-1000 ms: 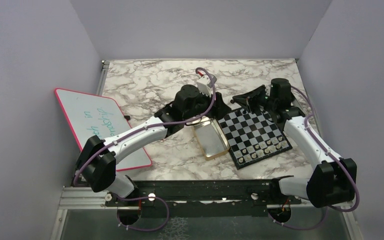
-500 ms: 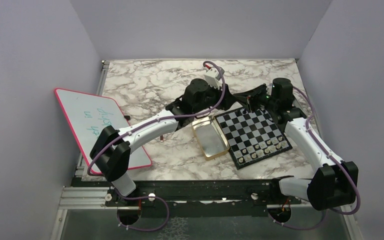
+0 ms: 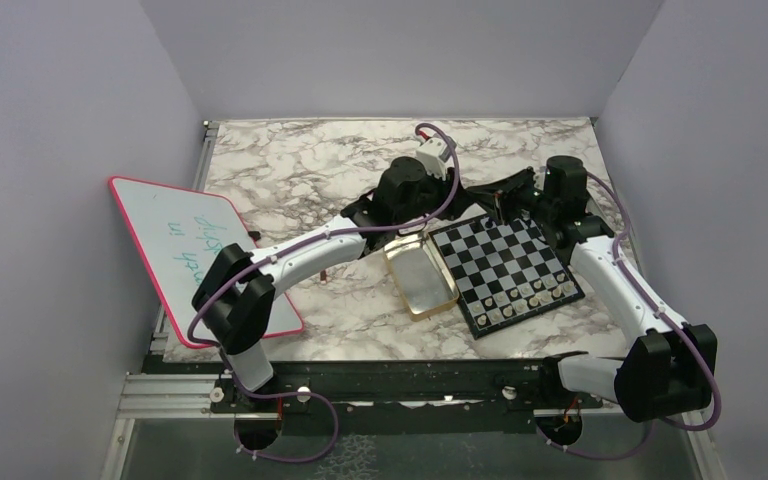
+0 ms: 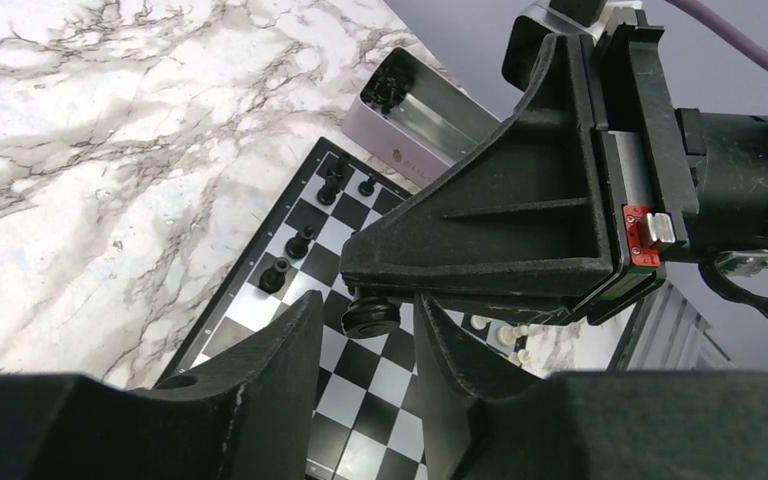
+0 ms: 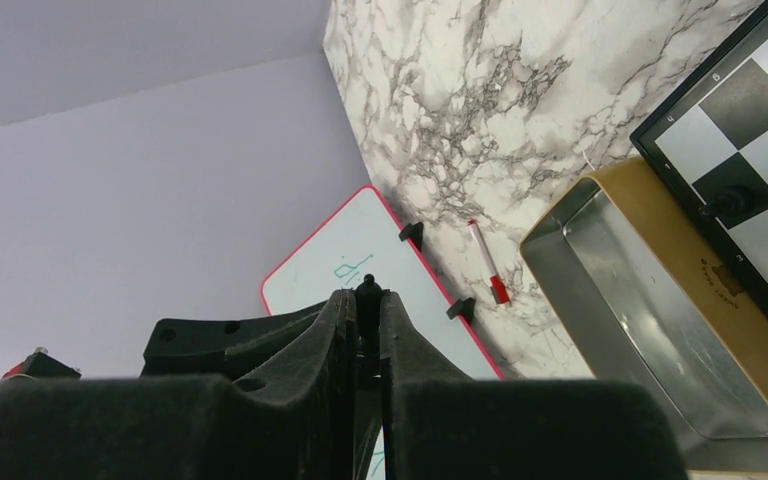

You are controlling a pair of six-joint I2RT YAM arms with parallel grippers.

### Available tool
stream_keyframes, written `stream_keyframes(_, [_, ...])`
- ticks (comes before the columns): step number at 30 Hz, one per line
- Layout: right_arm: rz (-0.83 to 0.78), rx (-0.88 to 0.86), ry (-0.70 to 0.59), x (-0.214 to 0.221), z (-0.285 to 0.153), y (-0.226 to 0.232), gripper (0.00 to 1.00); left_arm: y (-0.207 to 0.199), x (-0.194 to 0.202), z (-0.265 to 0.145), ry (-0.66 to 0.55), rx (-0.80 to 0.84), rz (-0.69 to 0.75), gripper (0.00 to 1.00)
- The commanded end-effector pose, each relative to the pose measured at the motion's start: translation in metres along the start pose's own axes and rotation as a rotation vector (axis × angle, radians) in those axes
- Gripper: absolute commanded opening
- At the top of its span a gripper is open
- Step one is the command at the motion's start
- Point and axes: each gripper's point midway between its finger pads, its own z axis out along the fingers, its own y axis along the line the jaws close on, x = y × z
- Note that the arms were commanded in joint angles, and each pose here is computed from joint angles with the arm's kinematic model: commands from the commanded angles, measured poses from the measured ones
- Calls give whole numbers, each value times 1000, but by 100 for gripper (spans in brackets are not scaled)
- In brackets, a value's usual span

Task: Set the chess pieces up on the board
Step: Place the chess piece on the chessboard.

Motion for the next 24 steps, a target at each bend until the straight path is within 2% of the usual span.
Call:
stream_keyframes(1, [-18, -47, 10, 5, -4, 12, 1, -9, -15, 4, -38, 20, 11, 35])
stream_keyframes(5, [-89, -62, 27, 8, -4, 9, 3, -10, -16, 3, -34, 31, 25, 18])
stream_keyframes(11, [-324, -103, 90, 21, -7, -4, 16, -16, -11, -8, 6, 62, 78, 2])
stream_keyframes(16, [-531, -138, 103, 25, -19, -7, 33, -18, 0, -34, 44, 101, 155, 0])
stream_keyframes(20, [-634, -109, 140, 23, -25, -16, 38, -15, 2, -61, 49, 126, 212, 0])
stream_keyframes(24, [-690, -209, 269, 43, -32, -9, 40, -17, -3, -83, 42, 205, 248, 0])
